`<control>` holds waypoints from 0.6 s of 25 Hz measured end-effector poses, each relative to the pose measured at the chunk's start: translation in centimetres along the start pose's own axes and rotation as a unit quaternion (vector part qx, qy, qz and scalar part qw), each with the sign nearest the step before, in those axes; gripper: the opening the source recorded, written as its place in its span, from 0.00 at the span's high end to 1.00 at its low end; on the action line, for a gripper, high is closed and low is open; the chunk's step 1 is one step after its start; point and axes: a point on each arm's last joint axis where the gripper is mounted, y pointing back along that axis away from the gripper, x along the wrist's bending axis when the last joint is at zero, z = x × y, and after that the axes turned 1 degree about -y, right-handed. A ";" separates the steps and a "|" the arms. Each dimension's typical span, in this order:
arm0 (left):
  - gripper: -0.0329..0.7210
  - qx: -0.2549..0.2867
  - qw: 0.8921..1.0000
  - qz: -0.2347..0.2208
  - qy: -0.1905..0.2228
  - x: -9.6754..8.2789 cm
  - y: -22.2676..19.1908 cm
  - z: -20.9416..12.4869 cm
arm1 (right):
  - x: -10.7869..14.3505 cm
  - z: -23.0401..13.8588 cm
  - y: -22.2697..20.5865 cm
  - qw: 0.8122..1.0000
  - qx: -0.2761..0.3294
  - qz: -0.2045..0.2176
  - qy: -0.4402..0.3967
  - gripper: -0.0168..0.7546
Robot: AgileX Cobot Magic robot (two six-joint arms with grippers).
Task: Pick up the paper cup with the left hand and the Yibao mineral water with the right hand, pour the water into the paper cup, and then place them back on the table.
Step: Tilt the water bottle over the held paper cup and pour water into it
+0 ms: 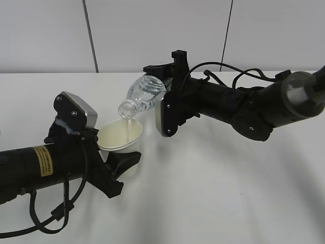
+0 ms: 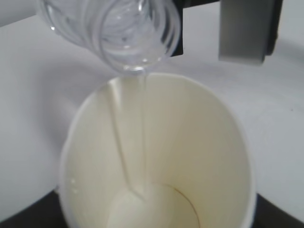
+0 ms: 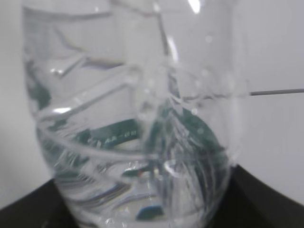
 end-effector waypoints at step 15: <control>0.41 0.005 1.000 -0.002 -0.003 0.0 0.0 -0.1 | 0.0 0.0 0.0 1.000 0.003 -0.001 0.029 0.39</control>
